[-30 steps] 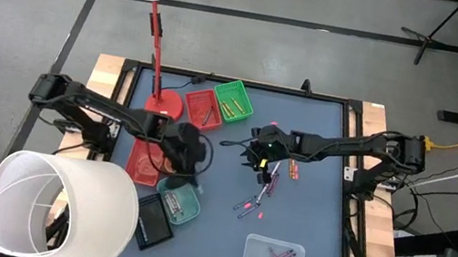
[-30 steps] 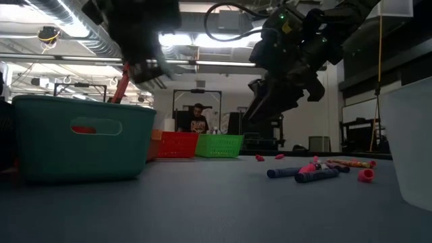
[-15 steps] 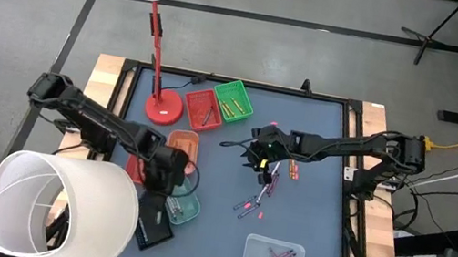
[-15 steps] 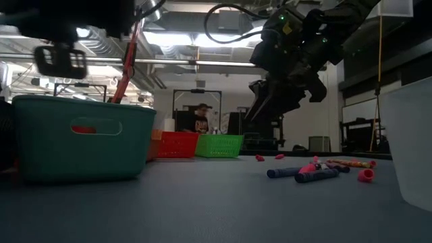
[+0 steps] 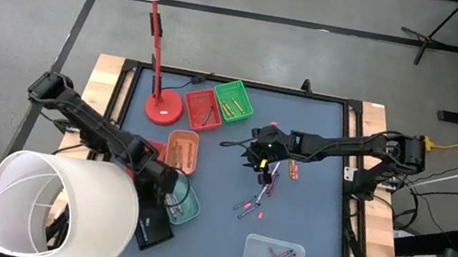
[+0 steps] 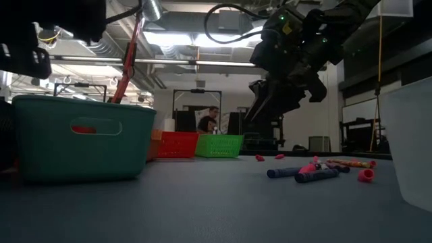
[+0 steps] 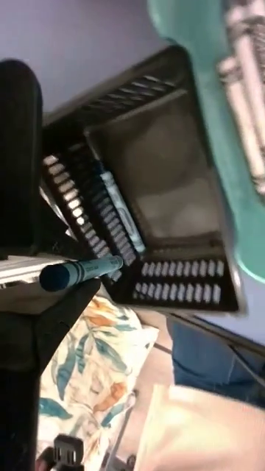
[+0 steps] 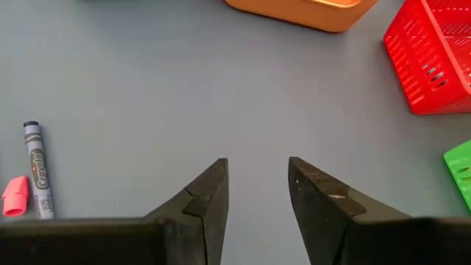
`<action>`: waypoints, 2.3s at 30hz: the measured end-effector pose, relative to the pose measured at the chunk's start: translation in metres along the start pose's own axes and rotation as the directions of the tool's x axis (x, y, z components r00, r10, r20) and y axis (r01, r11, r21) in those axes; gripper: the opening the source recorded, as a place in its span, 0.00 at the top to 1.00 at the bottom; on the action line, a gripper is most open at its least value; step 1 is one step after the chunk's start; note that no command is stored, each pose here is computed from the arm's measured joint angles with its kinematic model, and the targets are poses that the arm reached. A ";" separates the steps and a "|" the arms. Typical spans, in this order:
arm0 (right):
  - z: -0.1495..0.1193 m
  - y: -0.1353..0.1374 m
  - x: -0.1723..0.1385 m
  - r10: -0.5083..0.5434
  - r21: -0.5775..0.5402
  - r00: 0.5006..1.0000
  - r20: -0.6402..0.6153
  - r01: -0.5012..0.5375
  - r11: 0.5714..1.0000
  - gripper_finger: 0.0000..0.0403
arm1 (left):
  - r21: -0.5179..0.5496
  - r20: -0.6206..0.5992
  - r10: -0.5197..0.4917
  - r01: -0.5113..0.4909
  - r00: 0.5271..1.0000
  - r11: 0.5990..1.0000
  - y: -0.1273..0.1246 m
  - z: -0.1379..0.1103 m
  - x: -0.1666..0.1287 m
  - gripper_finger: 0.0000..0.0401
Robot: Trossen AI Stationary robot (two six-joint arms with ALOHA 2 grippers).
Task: Sort crayons
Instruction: Put the light blue crayon into the black basket, then put the purple crayon into the white bin
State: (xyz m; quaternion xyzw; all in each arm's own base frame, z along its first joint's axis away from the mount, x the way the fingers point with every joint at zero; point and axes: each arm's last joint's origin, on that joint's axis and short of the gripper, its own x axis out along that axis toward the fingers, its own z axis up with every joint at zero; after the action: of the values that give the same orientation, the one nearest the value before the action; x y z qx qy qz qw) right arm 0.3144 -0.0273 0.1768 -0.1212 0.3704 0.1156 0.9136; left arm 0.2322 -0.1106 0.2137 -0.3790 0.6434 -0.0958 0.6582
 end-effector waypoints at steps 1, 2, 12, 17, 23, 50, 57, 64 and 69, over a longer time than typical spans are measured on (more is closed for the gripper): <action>0.000 0.000 0.000 0.000 0.000 1.000 0.000 0.000 1.000 0.65 | -0.004 -0.007 0.010 -0.010 1.000 1.000 0.000 -0.002 0.001 0.93; 0.000 0.000 0.000 0.000 0.000 1.000 0.000 0.000 1.000 0.65 | -0.004 -0.012 0.015 -0.015 1.000 1.000 0.000 -0.003 0.001 0.92; -0.001 -0.002 -0.001 -0.063 0.049 0.998 -0.032 0.064 0.997 0.65 | -0.010 0.082 0.158 -0.157 0.984 0.987 0.004 -0.006 0.003 0.77; -0.007 -0.002 -0.009 -0.150 0.046 0.978 -0.142 0.158 0.986 0.65 | -0.013 0.139 0.195 -0.195 0.971 0.981 0.005 -0.005 0.003 0.73; -0.013 0.003 -0.024 -0.132 0.047 0.961 -0.242 0.147 0.988 0.65 | 0.007 0.230 0.208 -0.215 0.951 0.977 0.004 0.000 0.003 0.73; -0.028 0.017 -0.028 0.151 -0.048 0.931 -0.332 -0.177 0.983 0.65 | 0.119 0.822 0.212 -0.523 0.529 0.844 0.007 0.063 -0.040 0.73; -0.037 0.018 -0.014 0.175 -0.086 0.907 -0.384 -0.224 0.971 0.65 | 0.059 0.836 0.246 -0.526 0.490 0.848 0.019 0.075 -0.052 0.73; -0.042 0.017 -0.007 0.151 -0.135 0.890 -0.430 -0.229 0.964 0.65 | 0.047 0.842 0.263 -0.550 0.470 0.834 0.025 0.081 -0.058 0.73; -0.043 0.016 -0.007 0.112 -0.151 0.885 -0.451 -0.199 0.968 0.65 | 0.034 0.844 0.270 -0.548 0.464 0.836 0.028 0.083 -0.061 0.73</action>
State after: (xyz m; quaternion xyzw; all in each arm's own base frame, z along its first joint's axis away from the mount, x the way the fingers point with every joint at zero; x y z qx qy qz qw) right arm 0.2767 -0.0261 0.1495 -0.2020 0.5623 0.1938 0.7781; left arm 0.2885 -0.0227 0.2340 -0.1066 0.3182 0.1545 0.9293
